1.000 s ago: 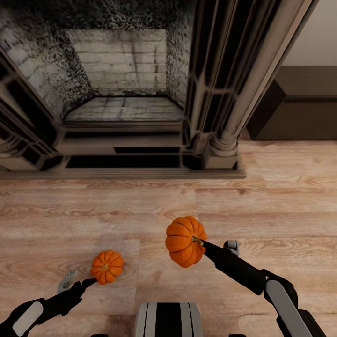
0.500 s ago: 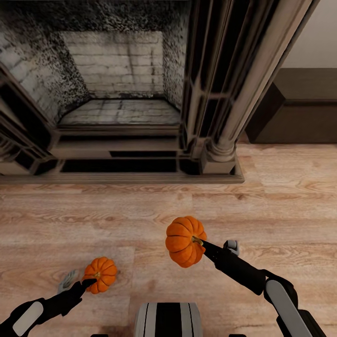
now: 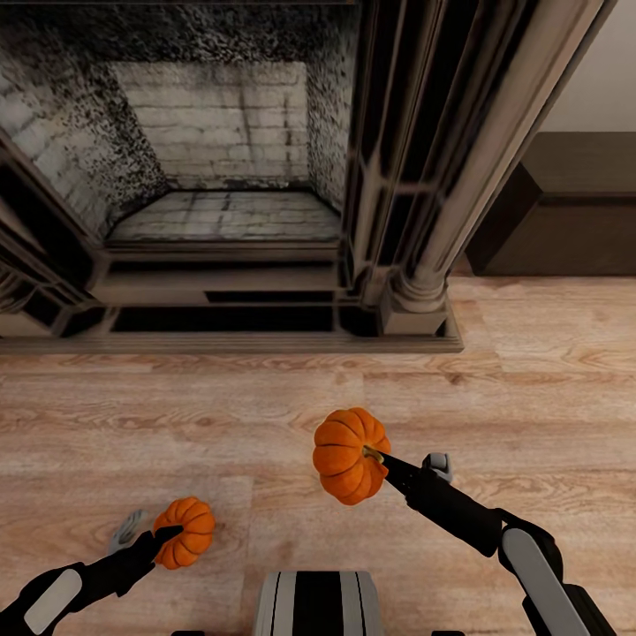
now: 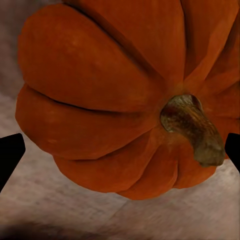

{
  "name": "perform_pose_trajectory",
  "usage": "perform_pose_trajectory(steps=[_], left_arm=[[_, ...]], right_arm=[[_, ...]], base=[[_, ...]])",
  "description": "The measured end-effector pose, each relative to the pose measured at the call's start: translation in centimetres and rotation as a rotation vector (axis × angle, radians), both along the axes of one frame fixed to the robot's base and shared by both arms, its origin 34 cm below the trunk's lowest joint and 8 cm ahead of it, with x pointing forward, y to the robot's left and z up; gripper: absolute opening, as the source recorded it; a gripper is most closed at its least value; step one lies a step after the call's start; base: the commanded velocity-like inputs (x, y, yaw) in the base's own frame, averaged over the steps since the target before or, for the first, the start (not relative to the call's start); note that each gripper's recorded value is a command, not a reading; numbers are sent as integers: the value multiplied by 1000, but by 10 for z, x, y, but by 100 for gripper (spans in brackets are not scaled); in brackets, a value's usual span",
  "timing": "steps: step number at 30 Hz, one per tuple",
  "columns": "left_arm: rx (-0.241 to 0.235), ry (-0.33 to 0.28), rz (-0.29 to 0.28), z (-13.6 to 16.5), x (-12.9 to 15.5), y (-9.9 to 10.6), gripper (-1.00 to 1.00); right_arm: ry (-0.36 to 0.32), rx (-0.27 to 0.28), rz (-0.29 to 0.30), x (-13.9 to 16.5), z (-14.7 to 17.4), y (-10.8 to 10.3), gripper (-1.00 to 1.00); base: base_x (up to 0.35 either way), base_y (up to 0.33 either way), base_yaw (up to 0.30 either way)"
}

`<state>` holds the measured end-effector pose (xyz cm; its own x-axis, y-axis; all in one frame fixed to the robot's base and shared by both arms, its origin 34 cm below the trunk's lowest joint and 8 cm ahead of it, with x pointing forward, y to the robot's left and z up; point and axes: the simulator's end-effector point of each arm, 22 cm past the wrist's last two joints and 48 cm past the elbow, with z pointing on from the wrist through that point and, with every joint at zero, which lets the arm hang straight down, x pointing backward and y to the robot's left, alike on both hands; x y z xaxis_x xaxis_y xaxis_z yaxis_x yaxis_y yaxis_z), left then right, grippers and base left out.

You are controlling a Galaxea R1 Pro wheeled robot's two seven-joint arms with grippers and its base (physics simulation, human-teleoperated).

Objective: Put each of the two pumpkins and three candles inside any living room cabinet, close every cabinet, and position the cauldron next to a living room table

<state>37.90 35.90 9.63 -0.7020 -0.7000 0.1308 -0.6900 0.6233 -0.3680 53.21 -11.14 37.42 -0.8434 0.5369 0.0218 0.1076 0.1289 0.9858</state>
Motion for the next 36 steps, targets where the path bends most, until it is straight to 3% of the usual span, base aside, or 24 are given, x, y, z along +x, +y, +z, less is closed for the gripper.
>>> perform_pose_trajectory(steps=[26, 36], left_arm=[[5, 18, 3, -6, -7, 5, 100], [-17, 20, 22, -8, -9, 1, 100]], right_arm=[[20, -4, 1, -3, -10, -1, -100], [37, -2, 1, -5, -17, 0, -100]], base=[[0, 0, 0], [0, 0, 0]])
